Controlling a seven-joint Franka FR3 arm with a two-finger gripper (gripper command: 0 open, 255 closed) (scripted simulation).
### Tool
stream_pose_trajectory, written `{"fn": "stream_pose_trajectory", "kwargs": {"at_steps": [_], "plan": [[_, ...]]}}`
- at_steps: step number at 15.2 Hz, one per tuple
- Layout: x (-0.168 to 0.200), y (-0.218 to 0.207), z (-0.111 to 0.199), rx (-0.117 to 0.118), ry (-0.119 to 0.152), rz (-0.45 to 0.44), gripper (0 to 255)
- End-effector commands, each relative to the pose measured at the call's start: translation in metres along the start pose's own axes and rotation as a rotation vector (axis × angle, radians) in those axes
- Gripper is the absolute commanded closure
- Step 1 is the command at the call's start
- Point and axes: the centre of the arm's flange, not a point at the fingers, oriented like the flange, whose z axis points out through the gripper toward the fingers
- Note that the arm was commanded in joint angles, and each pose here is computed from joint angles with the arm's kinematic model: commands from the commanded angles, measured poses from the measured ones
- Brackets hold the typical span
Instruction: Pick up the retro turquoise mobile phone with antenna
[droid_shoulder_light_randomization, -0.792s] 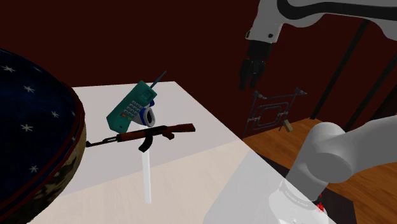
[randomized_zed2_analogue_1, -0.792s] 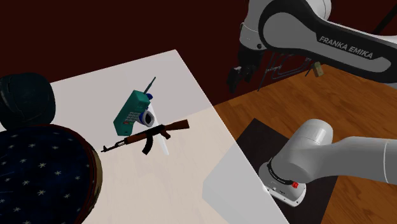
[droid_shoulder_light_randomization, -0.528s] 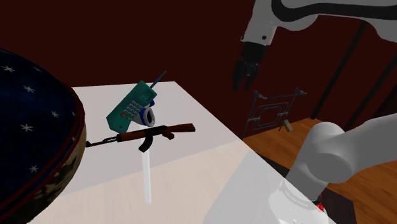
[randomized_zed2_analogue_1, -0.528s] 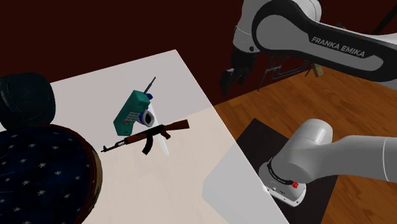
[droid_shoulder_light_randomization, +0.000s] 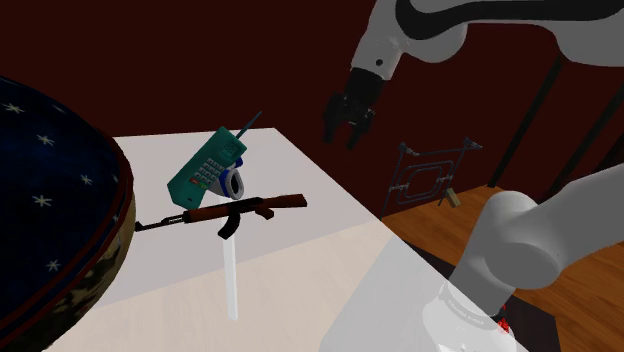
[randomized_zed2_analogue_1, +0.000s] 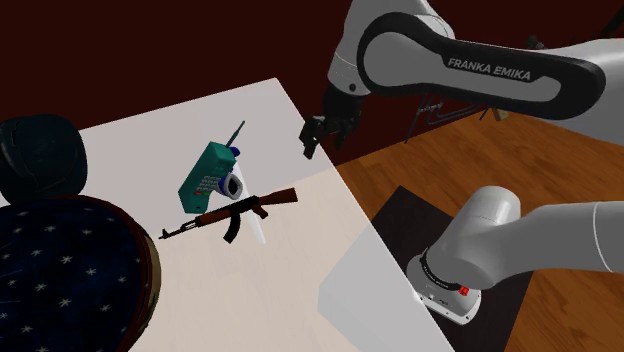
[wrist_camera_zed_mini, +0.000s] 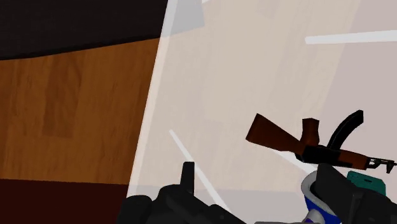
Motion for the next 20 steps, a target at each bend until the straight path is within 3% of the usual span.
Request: {"fn": "stream_pose_trajectory", "kwargs": {"at_steps": [1,16,20], "plan": [[0.013,-0.014,0.012,0.048,0.012,0.020,0],[0.103,-0.128,0.053,0.388,0.095,0.146,0],[0.105,-0.126,0.068,0.397,0.097,0.150,0]]}}
